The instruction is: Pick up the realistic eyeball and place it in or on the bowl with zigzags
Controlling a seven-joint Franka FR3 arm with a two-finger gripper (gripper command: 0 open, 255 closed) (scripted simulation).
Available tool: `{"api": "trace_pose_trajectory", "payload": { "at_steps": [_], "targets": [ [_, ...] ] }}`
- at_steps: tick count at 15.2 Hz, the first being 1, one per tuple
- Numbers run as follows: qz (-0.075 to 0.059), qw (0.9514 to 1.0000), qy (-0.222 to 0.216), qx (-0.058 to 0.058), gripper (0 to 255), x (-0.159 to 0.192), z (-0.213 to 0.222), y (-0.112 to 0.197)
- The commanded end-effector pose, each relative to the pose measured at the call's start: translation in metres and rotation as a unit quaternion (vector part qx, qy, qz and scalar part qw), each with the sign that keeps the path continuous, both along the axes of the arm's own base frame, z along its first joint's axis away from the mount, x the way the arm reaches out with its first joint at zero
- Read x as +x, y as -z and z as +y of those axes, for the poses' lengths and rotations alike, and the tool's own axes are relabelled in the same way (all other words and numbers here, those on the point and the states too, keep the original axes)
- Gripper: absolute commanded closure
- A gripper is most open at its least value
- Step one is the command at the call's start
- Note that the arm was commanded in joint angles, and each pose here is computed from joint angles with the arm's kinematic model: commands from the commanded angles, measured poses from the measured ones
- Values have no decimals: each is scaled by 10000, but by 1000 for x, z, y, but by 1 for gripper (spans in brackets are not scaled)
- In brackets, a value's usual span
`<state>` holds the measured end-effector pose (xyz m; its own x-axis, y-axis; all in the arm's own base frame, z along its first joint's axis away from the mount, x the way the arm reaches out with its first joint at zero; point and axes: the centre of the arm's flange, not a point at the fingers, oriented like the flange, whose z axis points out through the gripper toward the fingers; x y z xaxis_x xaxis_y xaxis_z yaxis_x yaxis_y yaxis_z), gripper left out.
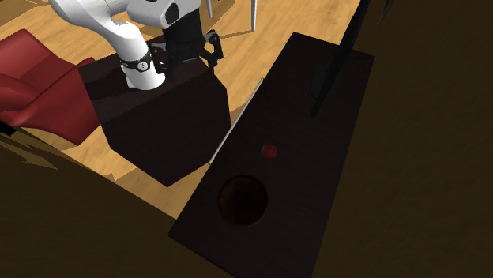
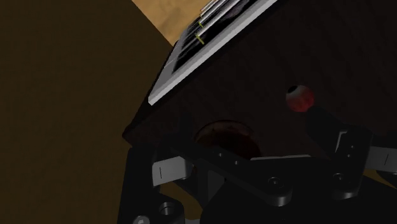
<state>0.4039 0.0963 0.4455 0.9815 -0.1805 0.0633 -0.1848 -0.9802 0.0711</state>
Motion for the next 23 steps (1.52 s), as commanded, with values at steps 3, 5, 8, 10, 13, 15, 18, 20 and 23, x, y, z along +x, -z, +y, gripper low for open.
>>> {"api": "trace_pose_trajectory", "payload": {
  "at_steps": [3, 5, 8, 10, 13, 15, 18, 20, 23],
  "targets": [
    [20, 9999, 100, -43, 0, 24, 27, 42],
    [34, 9999, 147, -69, 0, 36, 40, 62],
    [54, 9997, 217, -106, 0, 54, 59, 93],
    [68, 9995, 264, -132, 0, 66, 72, 114],
    [89, 9993, 334, -170, 0, 85, 90, 145],
    [102, 9990, 381, -195, 0, 97, 103, 166],
    [123, 9986, 451, -233, 0, 115, 120, 197],
    [137, 9983, 498, -258, 0, 128, 132, 219],
    [157, 9978, 568, -296, 0, 147, 148, 250]
  ]
}}
